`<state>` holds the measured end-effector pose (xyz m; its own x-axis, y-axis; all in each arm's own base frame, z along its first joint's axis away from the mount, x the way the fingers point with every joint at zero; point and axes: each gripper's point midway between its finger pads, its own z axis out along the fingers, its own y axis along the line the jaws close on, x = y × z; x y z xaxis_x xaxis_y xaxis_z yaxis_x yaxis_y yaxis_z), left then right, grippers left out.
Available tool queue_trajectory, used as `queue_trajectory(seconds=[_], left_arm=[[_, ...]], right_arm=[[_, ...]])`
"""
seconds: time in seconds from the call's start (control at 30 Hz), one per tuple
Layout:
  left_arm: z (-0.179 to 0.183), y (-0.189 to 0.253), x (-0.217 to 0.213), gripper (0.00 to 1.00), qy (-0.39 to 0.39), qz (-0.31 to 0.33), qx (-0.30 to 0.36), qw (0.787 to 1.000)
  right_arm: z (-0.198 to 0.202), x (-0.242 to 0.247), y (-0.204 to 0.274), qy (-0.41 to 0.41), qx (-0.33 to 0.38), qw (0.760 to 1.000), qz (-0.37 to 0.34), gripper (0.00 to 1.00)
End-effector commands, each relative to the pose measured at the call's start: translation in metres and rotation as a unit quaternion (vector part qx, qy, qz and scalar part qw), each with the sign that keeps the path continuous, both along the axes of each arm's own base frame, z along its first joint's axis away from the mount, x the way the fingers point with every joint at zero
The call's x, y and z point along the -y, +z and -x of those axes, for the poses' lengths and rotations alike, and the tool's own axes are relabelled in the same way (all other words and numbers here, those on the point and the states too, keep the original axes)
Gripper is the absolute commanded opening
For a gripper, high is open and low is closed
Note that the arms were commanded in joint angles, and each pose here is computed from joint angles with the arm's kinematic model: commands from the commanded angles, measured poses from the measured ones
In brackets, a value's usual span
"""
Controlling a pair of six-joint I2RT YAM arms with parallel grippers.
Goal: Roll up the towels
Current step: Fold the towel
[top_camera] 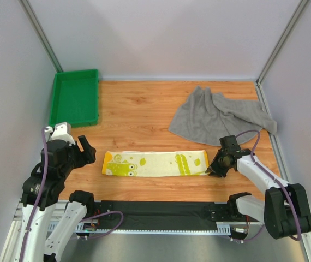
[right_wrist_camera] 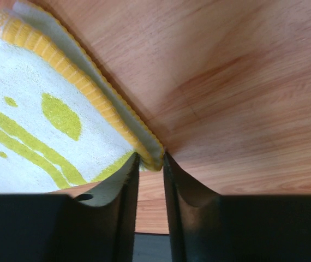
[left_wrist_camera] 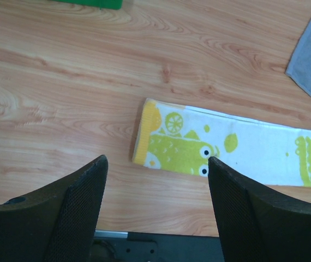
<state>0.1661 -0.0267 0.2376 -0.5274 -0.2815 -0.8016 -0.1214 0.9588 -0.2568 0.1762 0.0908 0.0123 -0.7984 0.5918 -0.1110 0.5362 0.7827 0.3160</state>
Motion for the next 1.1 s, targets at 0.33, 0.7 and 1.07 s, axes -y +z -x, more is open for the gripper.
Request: queue_trajectory(seconds=[0.33,0.7,1.07], left_arm=[[-0.006,0.006,-0.001,0.8,0.005,0.002,0.013,1.0],[-0.005,0.005,-0.004,0.79,0.018,0.002,0.014,1.0],[-0.008,-0.002,-0.01,0.79,0.045,0.0,0.0,0.999]], right_arm=[[-0.008,0.034,0.041,-0.028,0.038,0.995,0.09,0.0],[-0.031,0.004,0.093,0.029,0.09,0.99,0.1,0.0],[-0.05,-0.101,0.157,0.157,0.168,0.968,0.1,0.0]])
